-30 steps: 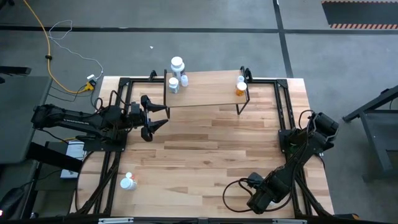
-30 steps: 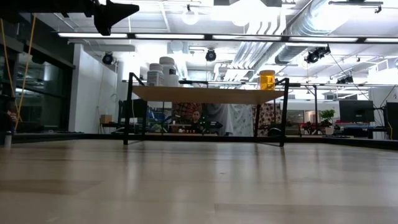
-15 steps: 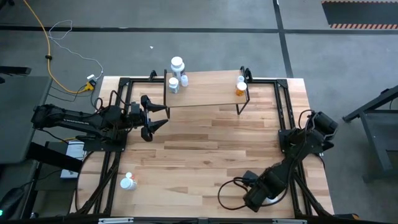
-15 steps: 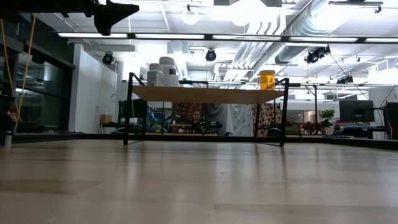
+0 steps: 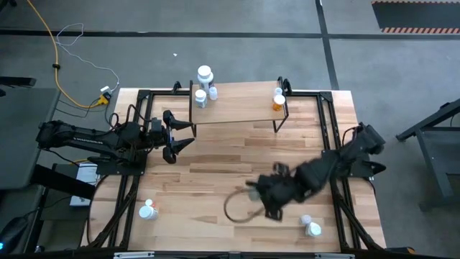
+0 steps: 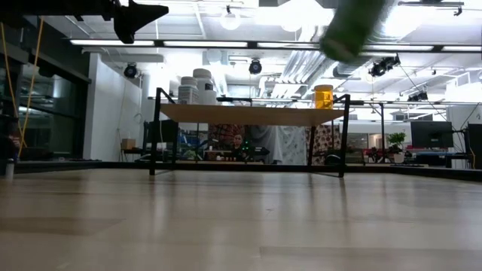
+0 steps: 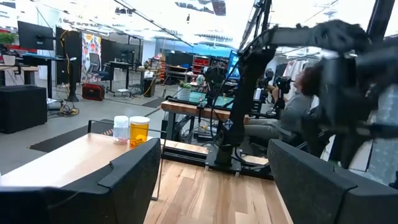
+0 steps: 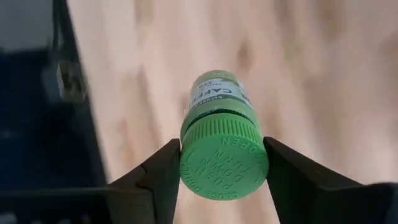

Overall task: Pick and place medicine bottles onto shelf by color
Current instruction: Put the green pill bottle on the shelf

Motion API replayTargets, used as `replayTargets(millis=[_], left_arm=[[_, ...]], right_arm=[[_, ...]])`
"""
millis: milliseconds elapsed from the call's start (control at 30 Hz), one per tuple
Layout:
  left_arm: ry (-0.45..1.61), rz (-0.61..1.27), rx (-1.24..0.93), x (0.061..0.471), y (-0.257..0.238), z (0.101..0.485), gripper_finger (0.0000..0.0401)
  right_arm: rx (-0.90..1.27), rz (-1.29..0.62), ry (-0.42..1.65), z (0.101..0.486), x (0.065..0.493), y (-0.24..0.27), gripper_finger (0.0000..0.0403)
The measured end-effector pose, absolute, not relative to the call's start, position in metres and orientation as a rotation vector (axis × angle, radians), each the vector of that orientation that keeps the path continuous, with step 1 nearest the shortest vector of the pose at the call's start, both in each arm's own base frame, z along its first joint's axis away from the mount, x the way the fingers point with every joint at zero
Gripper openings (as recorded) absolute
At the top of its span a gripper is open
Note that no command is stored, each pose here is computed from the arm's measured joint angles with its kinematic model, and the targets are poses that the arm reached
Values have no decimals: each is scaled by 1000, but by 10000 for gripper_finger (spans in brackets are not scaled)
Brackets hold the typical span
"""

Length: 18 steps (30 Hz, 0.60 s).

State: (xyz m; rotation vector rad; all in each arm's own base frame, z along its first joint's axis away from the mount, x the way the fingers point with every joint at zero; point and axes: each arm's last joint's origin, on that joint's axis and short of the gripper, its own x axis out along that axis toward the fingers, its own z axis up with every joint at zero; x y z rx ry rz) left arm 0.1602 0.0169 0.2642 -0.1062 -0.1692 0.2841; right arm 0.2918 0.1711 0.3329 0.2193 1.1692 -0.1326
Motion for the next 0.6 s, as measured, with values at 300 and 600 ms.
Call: replayTargets(millis=[300,600], left_arm=[[-169,284,-106,160,17,264,287],[-169,284,-106,160,17,264,287]], right_arm=[[21,-347,945,407,315,80,187],[157,-656,937,423,314,-34,187]])
